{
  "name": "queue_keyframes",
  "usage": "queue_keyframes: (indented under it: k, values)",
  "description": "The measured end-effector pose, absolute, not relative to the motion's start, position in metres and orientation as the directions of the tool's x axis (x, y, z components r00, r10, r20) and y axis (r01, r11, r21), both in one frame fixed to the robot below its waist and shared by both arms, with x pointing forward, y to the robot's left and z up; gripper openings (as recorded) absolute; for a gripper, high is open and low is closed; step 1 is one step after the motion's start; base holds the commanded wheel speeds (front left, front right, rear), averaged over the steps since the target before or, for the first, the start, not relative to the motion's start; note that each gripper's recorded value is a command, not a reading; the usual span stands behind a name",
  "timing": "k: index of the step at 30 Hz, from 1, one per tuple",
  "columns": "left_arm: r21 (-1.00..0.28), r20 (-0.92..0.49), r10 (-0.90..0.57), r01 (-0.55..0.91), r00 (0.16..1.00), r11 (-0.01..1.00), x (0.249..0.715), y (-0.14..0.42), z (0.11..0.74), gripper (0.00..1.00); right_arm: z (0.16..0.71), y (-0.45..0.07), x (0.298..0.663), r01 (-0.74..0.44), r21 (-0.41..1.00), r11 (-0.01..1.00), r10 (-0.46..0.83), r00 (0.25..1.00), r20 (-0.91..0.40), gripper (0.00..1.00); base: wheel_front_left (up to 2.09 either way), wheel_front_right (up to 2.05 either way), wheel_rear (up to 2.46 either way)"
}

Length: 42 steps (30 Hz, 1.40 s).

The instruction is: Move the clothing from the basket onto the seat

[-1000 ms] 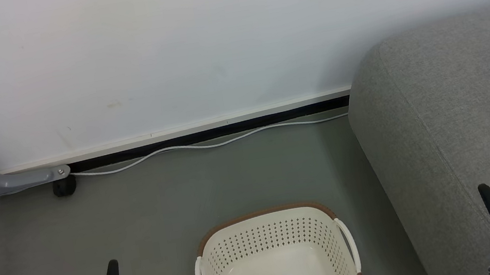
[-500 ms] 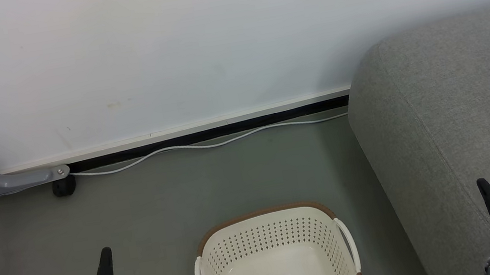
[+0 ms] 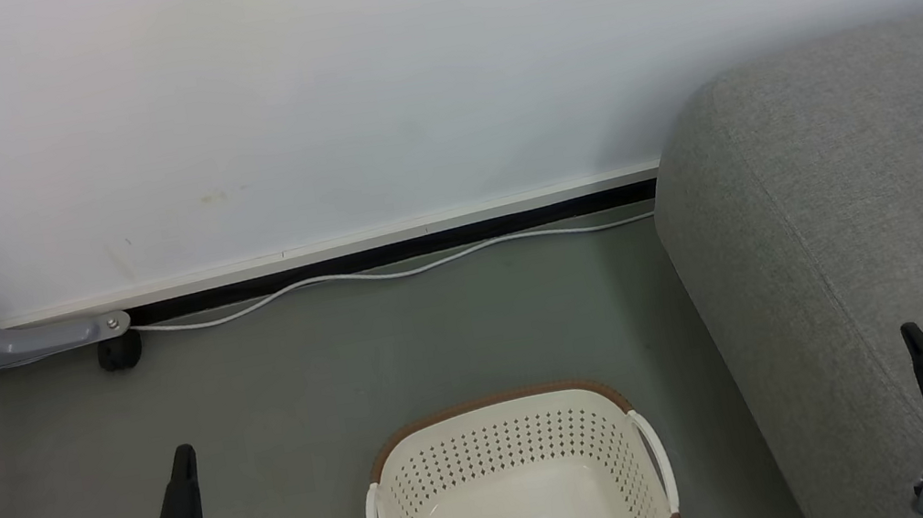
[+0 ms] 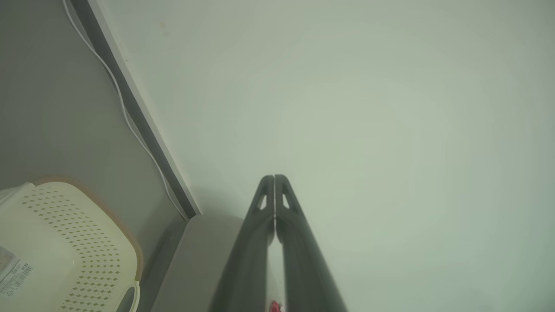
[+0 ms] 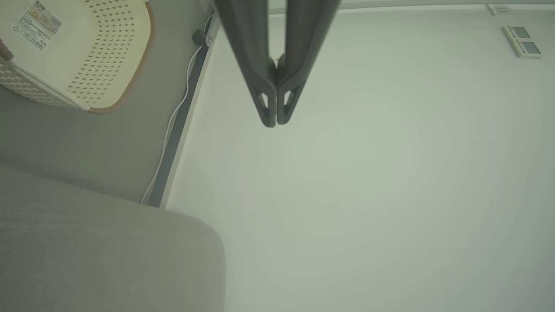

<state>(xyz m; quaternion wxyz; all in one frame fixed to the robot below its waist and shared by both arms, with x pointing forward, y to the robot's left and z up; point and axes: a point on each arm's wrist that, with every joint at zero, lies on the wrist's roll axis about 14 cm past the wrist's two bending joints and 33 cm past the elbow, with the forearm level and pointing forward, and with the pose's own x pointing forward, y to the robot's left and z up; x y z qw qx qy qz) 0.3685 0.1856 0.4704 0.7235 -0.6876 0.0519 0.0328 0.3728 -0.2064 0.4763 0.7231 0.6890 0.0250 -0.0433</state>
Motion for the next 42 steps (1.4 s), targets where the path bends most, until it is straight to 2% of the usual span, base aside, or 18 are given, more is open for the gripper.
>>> queue_keyframes:
  k: [6,42]
  values:
    - [-0.995,-0.095,-0.027,-0.095,0.995,-0.005,0.3734,0.1865,0.4769,0.00,0.4810,-0.2060,0.3756,0.079,0.997,-0.002,-0.029,0.996,-0.079,0.00,0.00,0.00,0.00]
    - [-0.996,-0.092,-0.025,-0.093,0.995,-0.013,0.3738,0.1872,0.4774,0.00,0.4832,-0.2048,0.3773,0.072,0.997,-0.010,-0.025,0.997,-0.072,0.00,0.00,0.00,0.00]
